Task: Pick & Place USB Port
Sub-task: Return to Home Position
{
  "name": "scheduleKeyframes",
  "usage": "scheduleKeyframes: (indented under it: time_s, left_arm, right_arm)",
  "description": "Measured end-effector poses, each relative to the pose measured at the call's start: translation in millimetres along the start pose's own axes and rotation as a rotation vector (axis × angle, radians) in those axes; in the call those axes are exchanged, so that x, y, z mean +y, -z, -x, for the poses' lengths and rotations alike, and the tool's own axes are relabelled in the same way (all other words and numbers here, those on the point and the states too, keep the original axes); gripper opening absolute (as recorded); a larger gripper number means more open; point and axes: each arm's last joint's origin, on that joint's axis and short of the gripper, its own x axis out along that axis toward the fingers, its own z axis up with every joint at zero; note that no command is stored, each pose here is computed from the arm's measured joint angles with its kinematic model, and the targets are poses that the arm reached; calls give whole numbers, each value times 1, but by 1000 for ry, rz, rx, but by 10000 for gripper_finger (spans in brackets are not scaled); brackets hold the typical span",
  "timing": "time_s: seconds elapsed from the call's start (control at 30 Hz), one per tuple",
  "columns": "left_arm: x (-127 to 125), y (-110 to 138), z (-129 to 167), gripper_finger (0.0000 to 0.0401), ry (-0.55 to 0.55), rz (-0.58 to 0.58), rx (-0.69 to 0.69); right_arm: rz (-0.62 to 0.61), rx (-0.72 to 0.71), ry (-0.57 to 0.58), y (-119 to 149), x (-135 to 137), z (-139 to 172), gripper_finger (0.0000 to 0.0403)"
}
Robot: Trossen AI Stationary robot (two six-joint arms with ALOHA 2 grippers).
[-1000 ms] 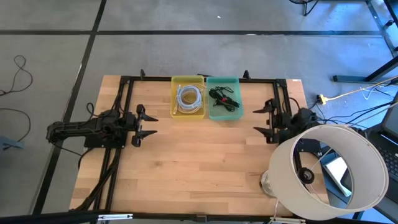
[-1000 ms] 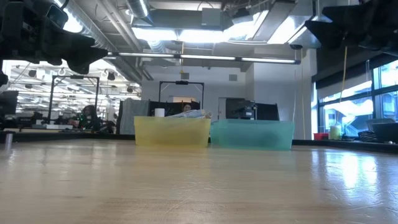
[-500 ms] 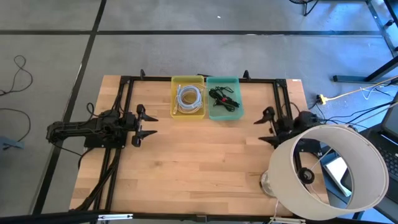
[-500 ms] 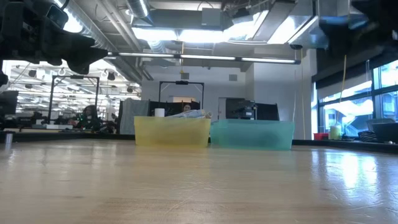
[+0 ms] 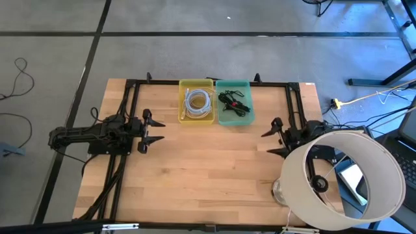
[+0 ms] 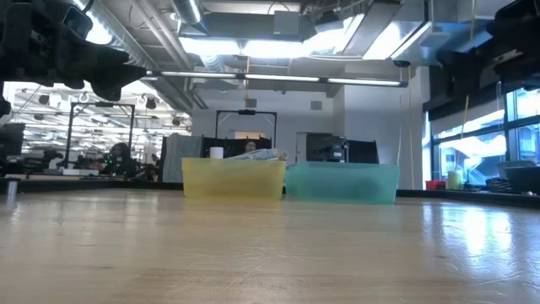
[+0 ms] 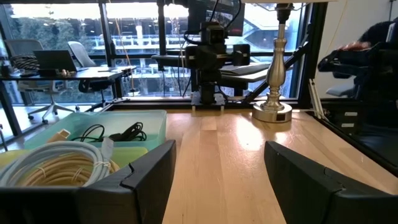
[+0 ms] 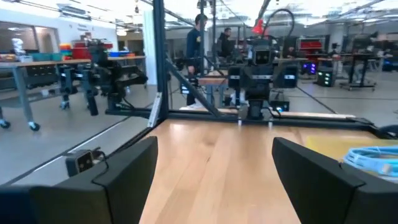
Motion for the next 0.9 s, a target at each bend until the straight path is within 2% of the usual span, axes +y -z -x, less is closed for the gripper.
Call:
scheduleKeyframes:
  time_s: [0.17,0.37,0.9]
  left_arm:
    - [0,0,0,239,0,0,0]
    - [0,0,0,239,0,0,0]
    - [0,0,0,239,-1,0,0]
  right_arm:
    - [20,8,68,1,-2,0,321]
    - [99,22,70,2,-3,0,321]
    - [126,83,128,7,-5,-1,321]
